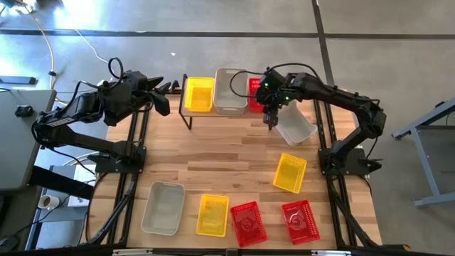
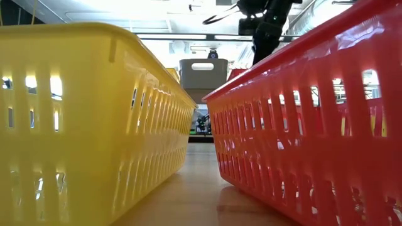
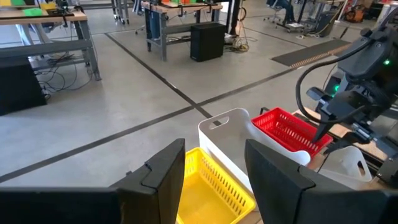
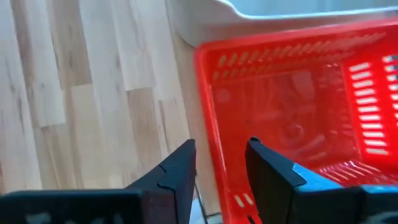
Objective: Stack baskets on shelf by color
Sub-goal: Stack the top gray bin on top of the gray bin on the shelf
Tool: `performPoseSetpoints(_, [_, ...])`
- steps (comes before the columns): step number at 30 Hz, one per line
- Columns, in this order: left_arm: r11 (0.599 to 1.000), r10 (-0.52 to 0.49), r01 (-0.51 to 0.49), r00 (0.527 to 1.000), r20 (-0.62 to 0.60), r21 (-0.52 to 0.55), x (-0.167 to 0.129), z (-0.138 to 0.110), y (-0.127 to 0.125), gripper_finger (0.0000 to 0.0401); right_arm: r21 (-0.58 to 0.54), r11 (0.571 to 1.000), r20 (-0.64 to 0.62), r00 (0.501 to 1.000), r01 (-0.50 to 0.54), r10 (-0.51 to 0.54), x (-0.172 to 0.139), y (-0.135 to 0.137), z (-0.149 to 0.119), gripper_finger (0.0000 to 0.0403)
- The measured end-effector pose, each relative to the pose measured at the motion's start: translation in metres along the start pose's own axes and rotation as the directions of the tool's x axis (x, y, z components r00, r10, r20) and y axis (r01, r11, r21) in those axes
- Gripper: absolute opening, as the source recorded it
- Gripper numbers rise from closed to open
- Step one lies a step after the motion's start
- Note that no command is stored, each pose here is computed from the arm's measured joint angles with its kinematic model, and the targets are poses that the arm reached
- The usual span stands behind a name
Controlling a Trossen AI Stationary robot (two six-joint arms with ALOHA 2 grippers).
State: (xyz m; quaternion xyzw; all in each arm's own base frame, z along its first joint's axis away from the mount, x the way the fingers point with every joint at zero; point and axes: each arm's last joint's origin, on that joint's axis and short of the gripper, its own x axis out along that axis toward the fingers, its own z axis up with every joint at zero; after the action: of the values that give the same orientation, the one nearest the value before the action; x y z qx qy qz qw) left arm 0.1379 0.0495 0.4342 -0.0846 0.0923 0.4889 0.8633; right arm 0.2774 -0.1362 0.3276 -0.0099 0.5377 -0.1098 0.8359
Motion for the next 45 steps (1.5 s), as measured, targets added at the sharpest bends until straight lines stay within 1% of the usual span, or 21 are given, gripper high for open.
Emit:
performPoseSetpoints(6, [1.000,0.000,0.000,1.000,0.000,0.000,0.000,0.000,0.000,0.0156,0.006,1.000,-0.020,1.000,-0.012,0.012,-0.006,0.000,0.000,0.0126])
performPoseSetpoints(11, [1.000,0.000,0.000,1.000,0.000,0.000,0.000,0.000,0.000,0.0156,0.048,0.998,-0.027,0.999,-0.037,0.038,-0.012,0.001,0.000,0.0126])
performPoseSetpoints(16, [1.000,0.002,-0.002,1.000,-0.007,0.007,0.000,-0.001,0.000,0.0156,0.095,0.994,-0.064,0.996,-0.056,0.062,-0.017,0.007,-0.002,0.0126])
performPoseSetpoints(21, [1.000,-0.020,0.020,0.999,-0.030,0.021,0.000,-0.003,0.000,0.0156,0.139,0.987,-0.074,0.993,-0.078,0.088,-0.021,0.026,-0.001,0.0126])
performPoseSetpoints(23, [0.999,-0.020,0.022,0.999,-0.042,0.032,0.000,-0.004,0.001,0.0156,0.154,0.985,-0.066,0.994,-0.075,0.086,-0.023,0.035,0.001,0.0126])
performPoseSetpoints(25, [0.999,-0.022,0.024,0.998,-0.051,0.039,0.000,-0.005,0.001,0.0156,0.191,0.979,-0.060,0.995,-0.065,0.078,-0.026,0.043,0.003,0.0126])
performPoseSetpoints(28, [0.997,-0.054,0.057,0.996,-0.073,0.046,0.000,-0.007,0.000,0.0156,0.251,0.966,-0.056,0.995,-0.063,0.079,-0.027,0.057,0.005,0.0126])
performPoseSetpoints(32, [0.992,-0.117,0.121,0.988,-0.099,0.043,-0.001,-0.008,-0.002,0.0156,0.302,0.952,-0.059,0.995,-0.053,0.074,-0.029,0.074,0.007,0.0126])
performPoseSetpoints(35, [0.983,-0.168,0.177,0.976,-0.142,0.051,0.000,-0.010,-0.004,0.0156,0.332,0.943,-0.085,0.995,-0.029,0.061,-0.031,0.087,0.005,0.0126])
performPoseSetpoints(38, [0.970,-0.201,0.226,0.952,-0.229,0.087,0.002,-0.018,-0.007,0.0156,0.349,0.937,-0.124,0.991,-0.003,0.049,-0.033,0.101,0.001,0.0126])
performPoseSetpoints(42, [0.959,-0.190,0.250,0.917,-0.350,0.133,0.003,-0.031,-0.011,0.0156,0.373,0.928,-0.183,0.981,0.014,0.059,-0.031,0.118,-0.007,0.0126])
performPoseSetpoints(45, [0.948,-0.202,0.279,0.899,-0.388,0.152,0.003,-0.041,-0.017,0.0156,0.385,0.921,-0.234,0.971,0.054,0.041,-0.032,0.129,-0.014,0.0126])
